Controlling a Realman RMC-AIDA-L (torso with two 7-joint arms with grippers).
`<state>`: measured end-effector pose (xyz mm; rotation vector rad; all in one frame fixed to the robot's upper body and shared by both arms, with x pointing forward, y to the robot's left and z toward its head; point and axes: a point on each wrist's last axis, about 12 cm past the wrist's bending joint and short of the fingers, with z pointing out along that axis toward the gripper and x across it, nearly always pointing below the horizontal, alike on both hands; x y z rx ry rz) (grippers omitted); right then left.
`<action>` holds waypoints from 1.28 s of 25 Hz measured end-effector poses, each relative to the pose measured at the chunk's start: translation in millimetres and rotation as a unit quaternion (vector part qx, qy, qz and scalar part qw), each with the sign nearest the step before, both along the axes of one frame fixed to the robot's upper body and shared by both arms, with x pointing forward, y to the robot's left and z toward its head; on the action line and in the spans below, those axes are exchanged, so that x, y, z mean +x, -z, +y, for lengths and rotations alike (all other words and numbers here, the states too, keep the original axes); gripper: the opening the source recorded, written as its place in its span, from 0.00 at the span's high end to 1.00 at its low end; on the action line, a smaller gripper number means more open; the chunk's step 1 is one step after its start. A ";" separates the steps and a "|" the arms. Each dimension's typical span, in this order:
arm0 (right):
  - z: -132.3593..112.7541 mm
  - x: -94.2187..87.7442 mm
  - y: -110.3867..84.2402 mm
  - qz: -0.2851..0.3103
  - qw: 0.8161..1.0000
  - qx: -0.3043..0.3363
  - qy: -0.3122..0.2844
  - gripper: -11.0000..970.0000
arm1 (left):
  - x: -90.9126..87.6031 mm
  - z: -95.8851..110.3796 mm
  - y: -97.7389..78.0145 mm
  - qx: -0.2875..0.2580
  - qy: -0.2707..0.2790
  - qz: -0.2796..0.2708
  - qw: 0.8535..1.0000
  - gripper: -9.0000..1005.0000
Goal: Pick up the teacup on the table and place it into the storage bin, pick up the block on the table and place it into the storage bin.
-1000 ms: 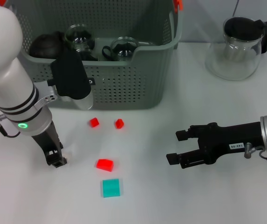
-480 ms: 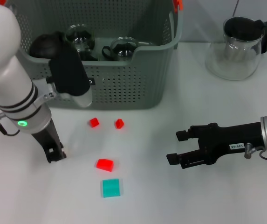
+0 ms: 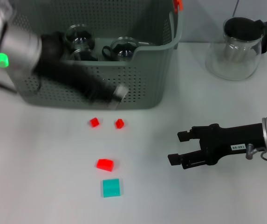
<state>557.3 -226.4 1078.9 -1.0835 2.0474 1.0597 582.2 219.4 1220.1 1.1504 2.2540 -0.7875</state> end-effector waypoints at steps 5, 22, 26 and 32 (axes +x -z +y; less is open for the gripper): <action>-0.9 -1.4 0.8 0.004 1.000 0.002 0.002 0.02 | 24.5 -8.3 -46.0 -0.123 -0.017 -0.095 0.988 0.79; 2.1 0.4 -1.5 -0.002 1.000 0.001 -0.005 0.02 | 64.8 -9.6 -53.6 -0.105 -0.126 -0.176 0.971 0.59; 0.1 1.5 -2.6 -0.001 1.000 0.000 -0.002 0.02 | 14.3 -17.9 -56.3 -0.085 0.009 -0.153 0.984 0.40; -2.8 3.3 -3.1 -0.001 1.000 0.001 0.007 0.02 | -42.7 -42.0 -30.0 0.033 0.166 -0.077 0.983 0.14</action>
